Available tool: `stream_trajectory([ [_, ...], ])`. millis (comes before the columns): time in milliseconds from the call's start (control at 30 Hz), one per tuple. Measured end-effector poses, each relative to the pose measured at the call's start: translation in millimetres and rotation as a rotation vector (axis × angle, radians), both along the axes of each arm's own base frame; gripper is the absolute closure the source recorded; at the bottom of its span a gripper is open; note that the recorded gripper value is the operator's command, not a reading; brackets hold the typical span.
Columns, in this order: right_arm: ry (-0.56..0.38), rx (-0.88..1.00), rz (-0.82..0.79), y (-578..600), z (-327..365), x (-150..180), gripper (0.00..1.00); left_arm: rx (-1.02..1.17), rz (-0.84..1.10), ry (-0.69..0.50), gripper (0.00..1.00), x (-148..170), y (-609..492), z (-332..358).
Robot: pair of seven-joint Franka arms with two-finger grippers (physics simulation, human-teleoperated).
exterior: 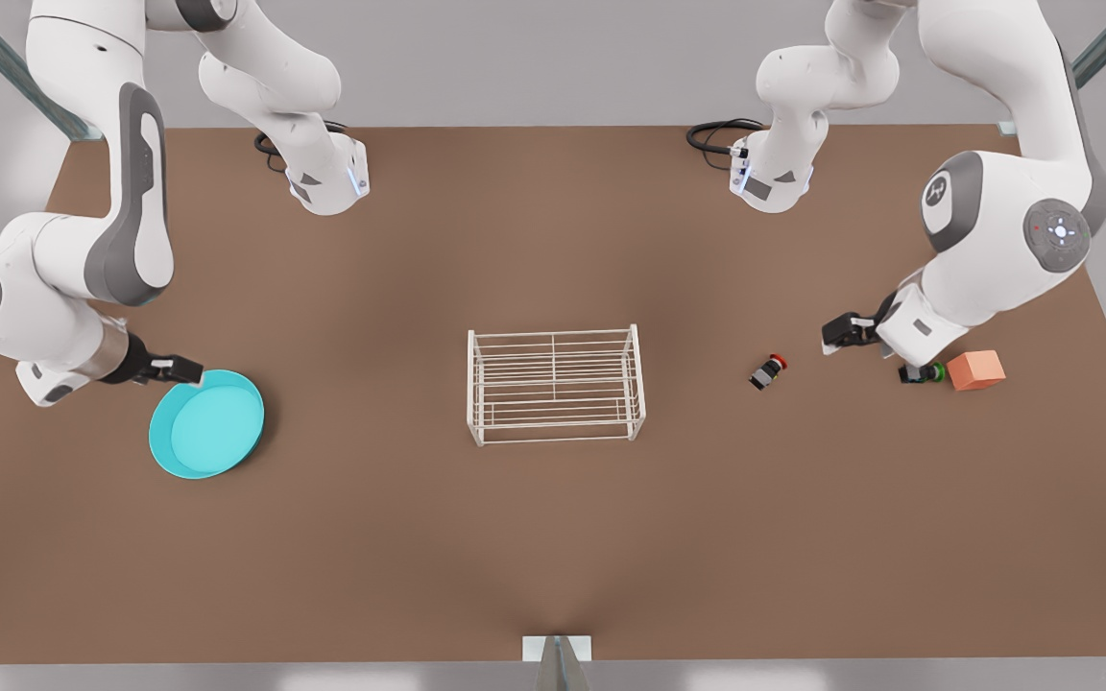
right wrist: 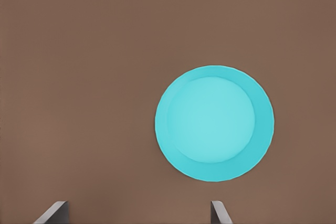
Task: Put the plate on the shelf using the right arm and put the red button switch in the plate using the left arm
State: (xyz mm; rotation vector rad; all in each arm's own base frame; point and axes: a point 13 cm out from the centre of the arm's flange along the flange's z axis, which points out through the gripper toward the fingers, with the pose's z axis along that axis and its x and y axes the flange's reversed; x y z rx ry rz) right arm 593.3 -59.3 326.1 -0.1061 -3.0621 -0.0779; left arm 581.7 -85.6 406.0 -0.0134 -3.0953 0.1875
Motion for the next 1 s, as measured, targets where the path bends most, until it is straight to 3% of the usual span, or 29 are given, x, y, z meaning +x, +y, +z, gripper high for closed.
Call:
stream_trajectory([
  [133,-0.009,0.008,-0.001,-9.2,-7.5,5.7,0.0,-0.01,-0.003,-0.033,0.0,7.4,-5.0,1.8],
  [233,-0.016,0.043,-0.093,-79.3,-22.9,10.7,0.0,-0.005,-0.006,-0.012,0.0,2.1,-3.7,-7.2],
  [400,-0.008,0.124,-0.142,-166.3,-88.0,29.7,0.0,0.002,-0.016,0.028,0.0,-7.1,-7.5,-21.2],
  [500,-0.008,0.152,-0.099,-194.9,-129.0,45.0,0.0,0.004,-0.01,0.04,0.0,-9.7,-4.9,-23.8],
  [800,0.057,0.247,0.123,-213.0,-228.0,19.5,0.0,0.007,-0.009,0.062,0.0,-15.1,-7.4,-25.7],
  [1000,0.068,0.273,0.287,-200.1,-255.0,14.1,0.16,0.01,-0.002,0.073,0.0,-17.0,-7.9,-27.6],
])
